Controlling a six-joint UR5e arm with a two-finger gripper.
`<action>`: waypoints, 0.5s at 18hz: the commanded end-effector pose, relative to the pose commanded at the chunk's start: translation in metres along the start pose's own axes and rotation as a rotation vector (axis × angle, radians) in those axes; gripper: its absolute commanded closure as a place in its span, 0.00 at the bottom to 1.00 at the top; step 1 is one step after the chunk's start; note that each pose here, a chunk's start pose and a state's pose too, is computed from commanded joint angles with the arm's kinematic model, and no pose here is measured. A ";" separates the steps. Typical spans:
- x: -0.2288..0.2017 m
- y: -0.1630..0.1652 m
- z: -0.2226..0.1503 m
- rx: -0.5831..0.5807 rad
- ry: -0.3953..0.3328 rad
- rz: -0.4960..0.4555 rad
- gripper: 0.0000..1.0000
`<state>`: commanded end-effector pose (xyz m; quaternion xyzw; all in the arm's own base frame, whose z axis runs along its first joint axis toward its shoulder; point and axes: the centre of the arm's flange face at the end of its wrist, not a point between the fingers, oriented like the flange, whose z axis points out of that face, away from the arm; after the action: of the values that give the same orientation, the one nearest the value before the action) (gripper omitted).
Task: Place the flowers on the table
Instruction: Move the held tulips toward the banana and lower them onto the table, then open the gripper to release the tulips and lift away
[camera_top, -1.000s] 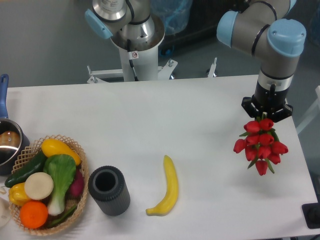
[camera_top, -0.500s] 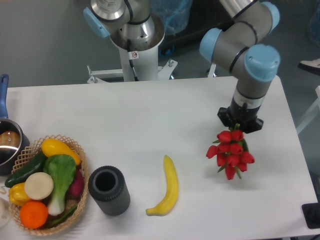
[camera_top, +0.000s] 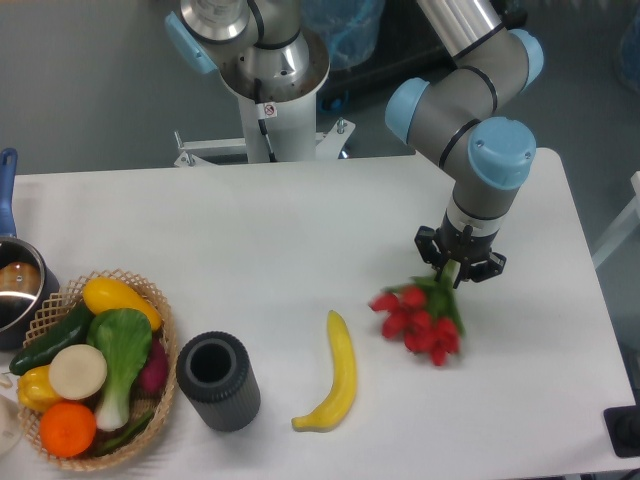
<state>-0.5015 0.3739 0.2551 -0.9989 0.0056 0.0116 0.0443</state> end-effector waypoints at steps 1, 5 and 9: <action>-0.001 0.000 -0.001 0.002 -0.006 0.000 0.22; -0.005 0.002 -0.008 0.009 -0.027 -0.001 0.00; -0.026 0.022 -0.022 0.037 -0.119 -0.034 0.00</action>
<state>-0.5276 0.3505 0.2759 -0.9954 -0.0138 0.0702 0.0635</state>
